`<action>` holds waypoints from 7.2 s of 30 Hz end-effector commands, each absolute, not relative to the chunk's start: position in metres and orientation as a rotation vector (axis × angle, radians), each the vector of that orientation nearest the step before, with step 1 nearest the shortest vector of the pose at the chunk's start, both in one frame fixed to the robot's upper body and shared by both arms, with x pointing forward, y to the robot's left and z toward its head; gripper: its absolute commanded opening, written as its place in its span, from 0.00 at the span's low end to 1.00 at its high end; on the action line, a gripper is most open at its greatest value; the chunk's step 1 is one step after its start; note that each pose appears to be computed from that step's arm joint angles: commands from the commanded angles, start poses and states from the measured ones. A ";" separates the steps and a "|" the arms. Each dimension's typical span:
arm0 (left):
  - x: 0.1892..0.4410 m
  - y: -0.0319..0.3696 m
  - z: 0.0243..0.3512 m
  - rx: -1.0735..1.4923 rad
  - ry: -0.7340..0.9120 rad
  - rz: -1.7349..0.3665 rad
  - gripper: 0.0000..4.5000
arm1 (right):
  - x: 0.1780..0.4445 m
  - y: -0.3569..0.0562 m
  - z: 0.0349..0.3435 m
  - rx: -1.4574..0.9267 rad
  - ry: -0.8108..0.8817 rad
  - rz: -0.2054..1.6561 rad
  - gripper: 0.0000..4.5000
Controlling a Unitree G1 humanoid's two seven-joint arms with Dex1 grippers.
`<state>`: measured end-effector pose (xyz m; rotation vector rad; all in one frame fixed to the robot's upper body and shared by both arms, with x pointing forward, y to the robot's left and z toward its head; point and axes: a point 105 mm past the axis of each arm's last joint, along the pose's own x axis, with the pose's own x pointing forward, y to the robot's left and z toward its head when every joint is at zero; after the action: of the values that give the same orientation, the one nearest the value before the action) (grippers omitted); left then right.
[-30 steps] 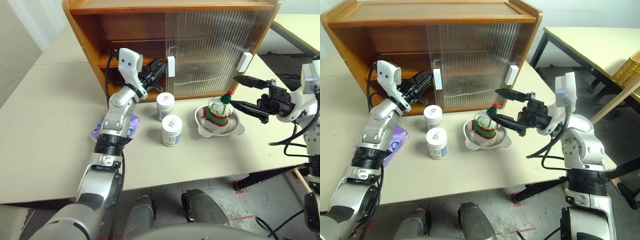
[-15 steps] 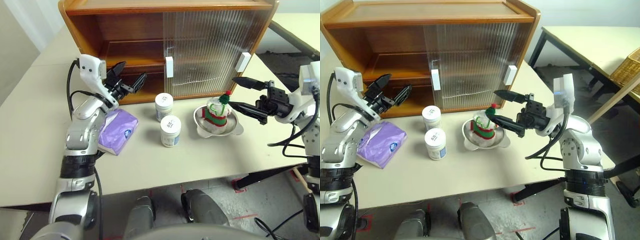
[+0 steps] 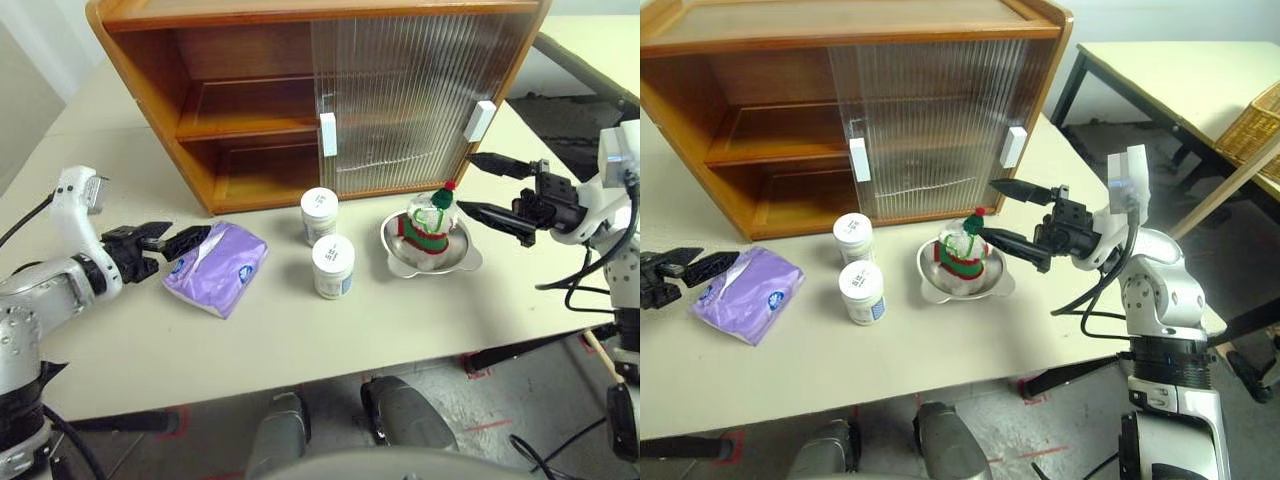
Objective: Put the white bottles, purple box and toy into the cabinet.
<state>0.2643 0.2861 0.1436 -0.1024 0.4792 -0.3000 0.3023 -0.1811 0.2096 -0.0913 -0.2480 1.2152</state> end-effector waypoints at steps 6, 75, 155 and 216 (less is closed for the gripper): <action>0.263 0.287 0.109 -0.037 0.595 -0.275 1.00 | 0.304 -0.177 0.208 -0.112 -0.240 1.229 1.00; 0.404 0.204 0.263 -0.235 -0.120 -0.201 0.43 | 0.304 -0.175 0.204 -0.085 -0.246 1.212 1.00; 0.416 0.189 0.239 0.203 -0.155 -0.335 0.00 | 0.302 -0.175 0.204 -0.091 -0.235 1.206 1.00; 0.294 0.192 0.095 0.201 0.237 -0.830 1.00 | 0.304 -0.175 0.201 -0.082 -0.217 1.214 1.00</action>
<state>0.2934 0.1939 0.1051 0.1776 0.2157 -0.8246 0.3063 -0.1768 0.2020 -0.0797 -0.2241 1.2072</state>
